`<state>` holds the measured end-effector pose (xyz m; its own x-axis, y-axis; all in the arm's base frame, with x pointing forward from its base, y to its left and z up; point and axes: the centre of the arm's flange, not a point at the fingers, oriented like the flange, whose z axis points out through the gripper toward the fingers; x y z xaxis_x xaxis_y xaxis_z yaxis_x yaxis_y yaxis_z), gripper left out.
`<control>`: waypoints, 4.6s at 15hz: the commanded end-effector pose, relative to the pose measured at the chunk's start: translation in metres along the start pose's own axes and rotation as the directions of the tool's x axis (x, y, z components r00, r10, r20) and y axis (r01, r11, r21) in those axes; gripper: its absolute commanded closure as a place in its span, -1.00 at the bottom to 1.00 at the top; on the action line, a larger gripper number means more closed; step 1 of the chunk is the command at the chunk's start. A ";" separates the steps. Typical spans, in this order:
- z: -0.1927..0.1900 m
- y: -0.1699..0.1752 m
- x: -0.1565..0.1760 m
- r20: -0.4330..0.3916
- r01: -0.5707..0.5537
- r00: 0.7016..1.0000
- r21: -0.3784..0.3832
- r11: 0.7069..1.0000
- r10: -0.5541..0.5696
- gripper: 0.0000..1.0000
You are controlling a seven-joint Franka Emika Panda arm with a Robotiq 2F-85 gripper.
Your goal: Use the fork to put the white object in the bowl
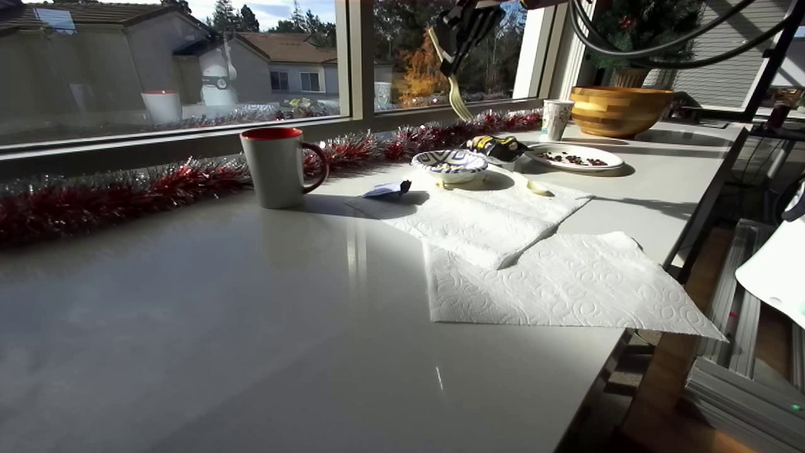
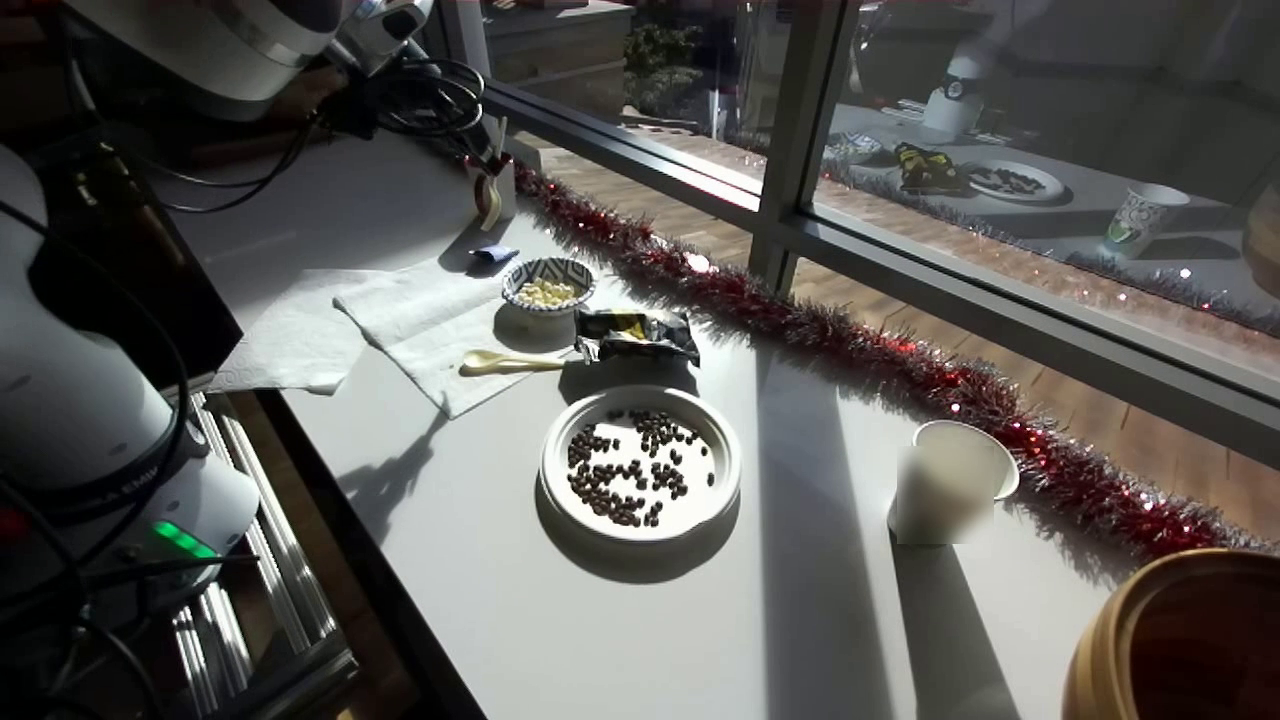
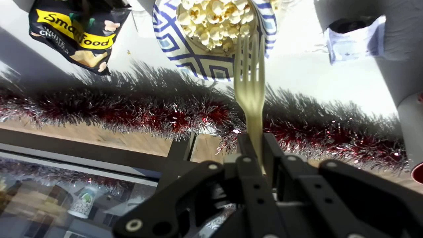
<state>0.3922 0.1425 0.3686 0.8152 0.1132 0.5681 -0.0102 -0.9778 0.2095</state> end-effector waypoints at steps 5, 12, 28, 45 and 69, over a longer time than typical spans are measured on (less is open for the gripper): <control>-0.001 -0.006 -0.016 -0.047 -0.138 0.990 -0.083 0.987 0.134 0.76; 0.010 -0.028 -0.036 -0.100 -0.220 0.972 -0.068 0.973 0.213 0.94; 0.067 -0.059 -0.097 -0.271 -0.493 0.859 -0.205 0.846 0.435 0.94; 0.085 -0.069 -0.114 -0.406 -0.425 0.854 -0.183 0.886 0.326 0.76; 0.100 -0.078 -0.115 -0.473 -0.418 0.814 -0.075 0.905 0.337 0.94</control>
<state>0.3499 0.1948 0.2173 0.4301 -0.1664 0.8873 -0.4086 -0.9123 0.0269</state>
